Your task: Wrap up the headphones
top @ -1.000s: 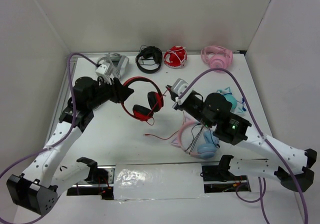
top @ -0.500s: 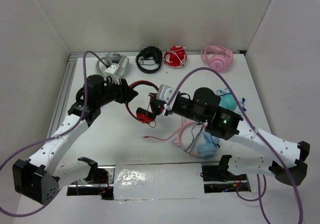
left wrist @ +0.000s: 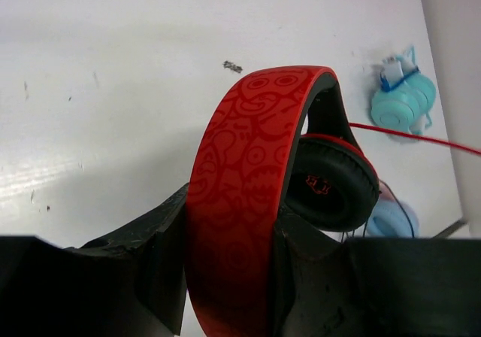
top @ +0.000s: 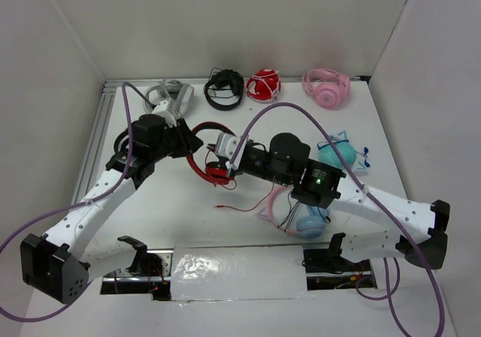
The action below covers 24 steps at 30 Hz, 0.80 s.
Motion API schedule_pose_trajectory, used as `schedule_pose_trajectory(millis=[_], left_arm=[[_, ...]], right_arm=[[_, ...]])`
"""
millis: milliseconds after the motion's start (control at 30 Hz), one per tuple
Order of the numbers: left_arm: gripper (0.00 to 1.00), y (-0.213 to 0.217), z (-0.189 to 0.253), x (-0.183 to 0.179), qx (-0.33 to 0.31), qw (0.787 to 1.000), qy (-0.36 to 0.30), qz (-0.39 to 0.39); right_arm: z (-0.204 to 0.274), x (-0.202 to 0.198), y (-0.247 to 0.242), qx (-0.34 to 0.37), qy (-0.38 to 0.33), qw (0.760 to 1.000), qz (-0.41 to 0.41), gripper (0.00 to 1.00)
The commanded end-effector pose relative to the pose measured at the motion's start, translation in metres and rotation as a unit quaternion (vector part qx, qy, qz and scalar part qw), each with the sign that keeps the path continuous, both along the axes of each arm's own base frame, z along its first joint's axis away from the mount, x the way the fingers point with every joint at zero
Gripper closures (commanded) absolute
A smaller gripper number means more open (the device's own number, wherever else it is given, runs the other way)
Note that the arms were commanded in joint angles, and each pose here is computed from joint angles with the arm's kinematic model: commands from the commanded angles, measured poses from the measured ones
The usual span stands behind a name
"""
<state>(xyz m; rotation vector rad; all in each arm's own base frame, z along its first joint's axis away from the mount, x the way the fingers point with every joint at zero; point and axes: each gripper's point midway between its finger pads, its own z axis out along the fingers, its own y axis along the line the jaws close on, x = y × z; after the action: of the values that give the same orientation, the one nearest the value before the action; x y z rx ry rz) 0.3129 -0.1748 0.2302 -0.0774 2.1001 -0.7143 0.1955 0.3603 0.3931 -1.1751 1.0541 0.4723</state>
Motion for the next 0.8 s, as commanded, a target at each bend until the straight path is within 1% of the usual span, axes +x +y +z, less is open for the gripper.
schedule_pose_trajectory(millis=[0,33,67,100,167,200,233,267,300,333,367,400,433,500,633,667,767], left_arm=[[1.00,0.000,0.030,0.012,-0.066,0.996,0.000,0.059],[1.00,-0.006,0.030,0.009,-0.075,0.996,0.000,0.042],[1.00,-0.009,0.031,0.006,-0.080,0.996,-0.003,0.031],[1.00,-0.012,0.032,0.004,-0.083,0.996,-0.007,0.022],[1.00,-0.011,0.029,0.002,-0.093,0.995,0.005,0.034],[1.00,-0.010,0.026,0.002,-0.107,0.993,0.022,0.052],[1.00,-0.001,0.018,0.006,-0.099,0.990,0.036,0.089],[1.00,0.002,0.012,0.007,-0.100,0.988,0.053,0.109],[1.00,0.008,0.015,0.012,-0.113,0.981,0.067,0.145],[1.00,0.013,0.002,0.016,-0.106,0.974,0.091,0.177],[1.00,0.028,-0.009,0.017,-0.086,0.965,0.106,0.224],[1.00,0.031,-0.014,0.019,-0.085,0.960,0.114,0.240],[1.00,0.035,-0.028,0.022,-0.072,0.951,0.142,0.265],[1.00,0.033,-0.033,0.025,-0.069,0.950,0.151,0.266],[1.00,0.027,-0.041,0.023,-0.086,0.939,0.184,0.277],[1.00,0.030,-0.046,0.019,-0.089,0.930,0.202,0.296],[1.00,0.037,-0.043,0.013,-0.091,0.918,0.213,0.321]], right_arm=[[0.024,-0.012,0.008,0.035,-0.028,0.999,0.019,1.00],[0.021,-0.008,0.011,0.034,-0.024,0.999,0.012,1.00],[0.029,-0.003,0.013,0.049,-0.028,0.998,0.004,1.00],[0.035,0.005,0.009,0.060,-0.029,0.997,-0.025,1.00],[0.038,0.008,0.016,0.062,-0.027,0.997,-0.024,1.00],[0.049,0.003,0.018,0.068,-0.029,0.997,-0.012,1.00],[0.049,-0.004,0.021,0.066,-0.028,0.997,0.007,1.00],[0.049,-0.008,0.022,0.064,-0.031,0.997,0.010,1.00],[0.051,-0.024,0.024,0.065,-0.039,0.996,0.037,1.00],[0.051,-0.030,0.023,0.064,-0.044,0.996,0.041,1.00],[0.044,-0.035,0.022,0.054,-0.048,0.996,0.045,1.00],[0.045,-0.045,0.020,0.056,-0.051,0.996,0.055,1.00],[0.042,-0.051,0.018,0.056,-0.052,0.995,0.061,1.00],[0.043,-0.056,0.016,0.054,-0.050,0.995,0.068,1.00],[0.045,-0.064,0.021,0.052,-0.047,0.995,0.077,1.00],[0.042,-0.065,0.025,0.047,-0.047,0.995,0.079,1.00],[0.029,-0.052,0.028,0.030,-0.040,0.998,0.044,1.00]])
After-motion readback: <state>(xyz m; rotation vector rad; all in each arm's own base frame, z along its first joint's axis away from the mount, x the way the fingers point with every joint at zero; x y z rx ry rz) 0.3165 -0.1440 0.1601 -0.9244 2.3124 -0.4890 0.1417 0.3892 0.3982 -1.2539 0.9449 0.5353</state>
